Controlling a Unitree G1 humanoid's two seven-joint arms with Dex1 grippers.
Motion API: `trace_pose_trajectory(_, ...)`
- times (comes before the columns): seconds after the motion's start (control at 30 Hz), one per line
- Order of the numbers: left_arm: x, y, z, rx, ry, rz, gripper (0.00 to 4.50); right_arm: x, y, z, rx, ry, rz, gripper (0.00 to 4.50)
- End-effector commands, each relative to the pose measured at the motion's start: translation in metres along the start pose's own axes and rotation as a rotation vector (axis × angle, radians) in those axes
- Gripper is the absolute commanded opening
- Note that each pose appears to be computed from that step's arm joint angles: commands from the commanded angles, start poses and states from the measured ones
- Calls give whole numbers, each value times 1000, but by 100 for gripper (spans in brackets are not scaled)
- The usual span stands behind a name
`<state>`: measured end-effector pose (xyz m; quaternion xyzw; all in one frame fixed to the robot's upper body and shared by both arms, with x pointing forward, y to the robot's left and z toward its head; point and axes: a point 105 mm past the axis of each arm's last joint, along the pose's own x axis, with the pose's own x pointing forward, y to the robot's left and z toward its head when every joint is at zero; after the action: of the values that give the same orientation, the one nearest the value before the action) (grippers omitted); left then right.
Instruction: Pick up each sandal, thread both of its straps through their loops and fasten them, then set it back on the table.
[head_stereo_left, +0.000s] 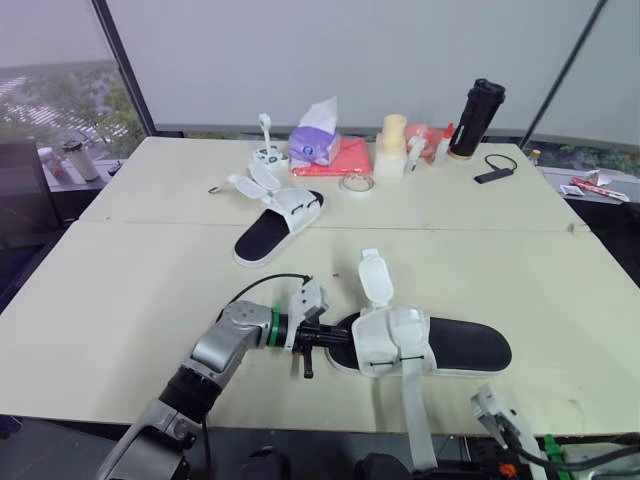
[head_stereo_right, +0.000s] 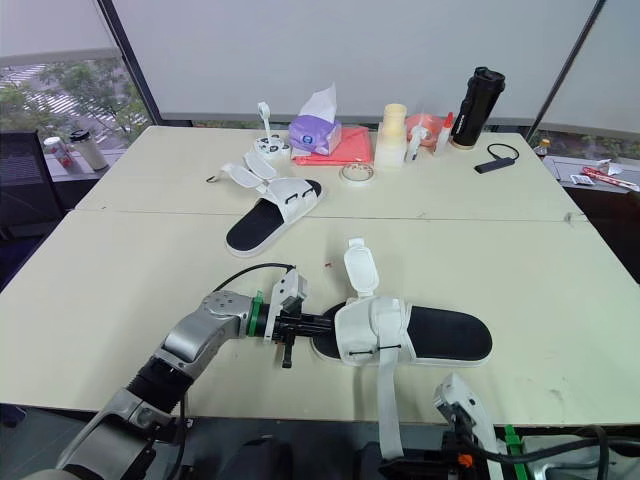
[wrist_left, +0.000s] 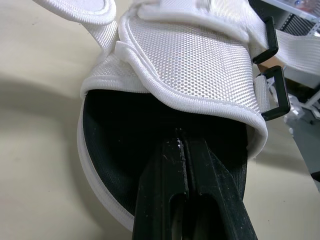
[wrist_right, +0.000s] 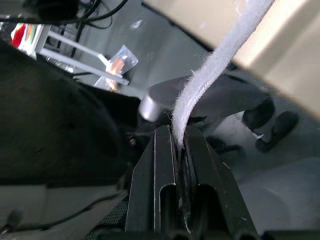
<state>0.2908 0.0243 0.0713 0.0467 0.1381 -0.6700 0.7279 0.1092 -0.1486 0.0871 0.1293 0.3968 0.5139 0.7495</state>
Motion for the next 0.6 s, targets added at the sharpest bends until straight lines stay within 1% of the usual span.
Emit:
trace_pose_trajectory(0.03,-4,6,-31,-63,110,52,0,-6,8,21,-59,-83,36,4)
trace_pose_trajectory(0.13,-3,5,-32,-59,115,43,0,-14,10,39,-81,-161,54,4)
trace_pose_trajectory(0.27,-2,4,-32,-57,118,31,0,-26,14,76,-116,-321,104,4)
trace_pose_trajectory(0.37,0,4,-32,-56,120,27,0,-25,15,93,-113,-383,149,4)
trace_pose_trajectory(0.47,3,3,-32,-54,120,22,0,-20,0,115,-76,-469,158,4)
trace_pose_trajectory(0.6,5,2,-32,-55,117,20,0,-16,-35,141,15,-586,98,4)
